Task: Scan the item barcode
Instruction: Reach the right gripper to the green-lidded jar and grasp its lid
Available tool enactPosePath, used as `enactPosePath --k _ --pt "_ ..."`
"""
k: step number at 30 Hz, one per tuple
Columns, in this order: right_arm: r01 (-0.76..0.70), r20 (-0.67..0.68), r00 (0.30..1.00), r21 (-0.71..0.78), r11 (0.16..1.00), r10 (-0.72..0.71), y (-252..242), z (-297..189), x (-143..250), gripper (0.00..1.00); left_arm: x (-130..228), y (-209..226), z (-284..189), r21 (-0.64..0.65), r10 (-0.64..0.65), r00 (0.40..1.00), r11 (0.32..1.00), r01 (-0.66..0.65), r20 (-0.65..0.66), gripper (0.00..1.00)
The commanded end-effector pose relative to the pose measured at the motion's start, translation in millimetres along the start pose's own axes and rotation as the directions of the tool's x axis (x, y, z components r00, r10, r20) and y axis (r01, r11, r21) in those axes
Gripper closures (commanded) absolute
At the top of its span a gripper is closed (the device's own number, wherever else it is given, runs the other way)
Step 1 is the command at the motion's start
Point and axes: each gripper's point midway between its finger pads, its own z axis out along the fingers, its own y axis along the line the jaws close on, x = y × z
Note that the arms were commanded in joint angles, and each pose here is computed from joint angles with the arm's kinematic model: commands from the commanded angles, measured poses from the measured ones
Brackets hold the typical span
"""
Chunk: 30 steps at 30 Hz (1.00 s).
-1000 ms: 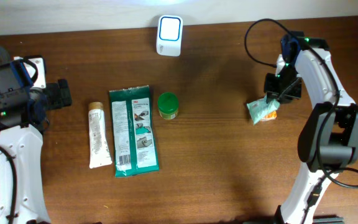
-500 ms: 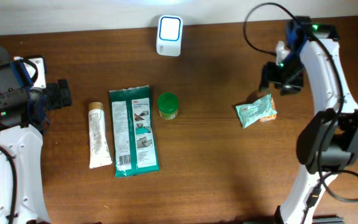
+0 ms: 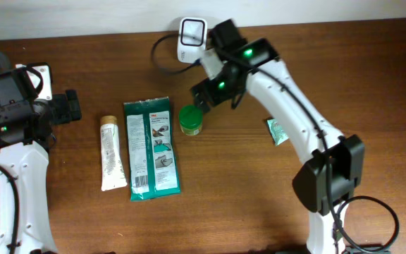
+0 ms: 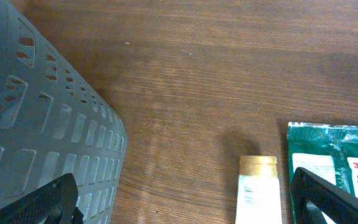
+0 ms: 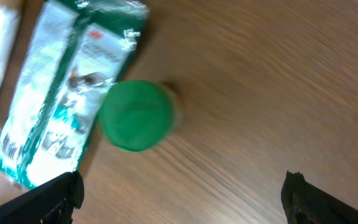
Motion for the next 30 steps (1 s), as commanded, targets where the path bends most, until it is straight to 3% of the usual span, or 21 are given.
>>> enactPosePath --k 1,14,17,19,23,30 --pt "0.201 -0.021 0.979 -0.032 0.979 -0.202 27.0 24.3 0.9 0.02 -8.1 3.8 -7.8 -0.011 0.002 1.0 1.0 -0.001 0.028 0.01" --pt "0.24 -0.113 0.963 -0.042 0.97 -0.244 25.9 111.2 12.0 0.0 -8.1 3.8 -7.8 -0.011 0.002 1.0 1.0 -0.001 0.028 0.01" --pt "0.237 -0.128 0.962 -0.046 0.97 -0.241 24.5 119.8 15.7 0.1 -8.1 3.8 -7.8 -0.011 0.002 1.0 1.0 -0.001 0.028 0.01" --pt "0.234 -0.135 0.962 -0.046 0.971 -0.238 23.0 122.4 17.3 0.26 -8.1 3.9 -7.8 -0.011 0.001 1.0 1.0 -0.001 0.028 0.01" --pt "0.21 -0.145 0.967 -0.014 0.978 -0.21 17.1 121.5 17.9 0.47 -8.1 3.8 -7.8 -0.011 0.002 1.0 1.0 -0.001 0.028 0.01" --pt "-0.111 -0.175 0.974 0.199 0.974 0.147 -6.2 83.0 23.1 0.5 -8.1 3.9 -7.8 -0.011 0.001 1.0 1.0 -0.001 0.028 0.01"
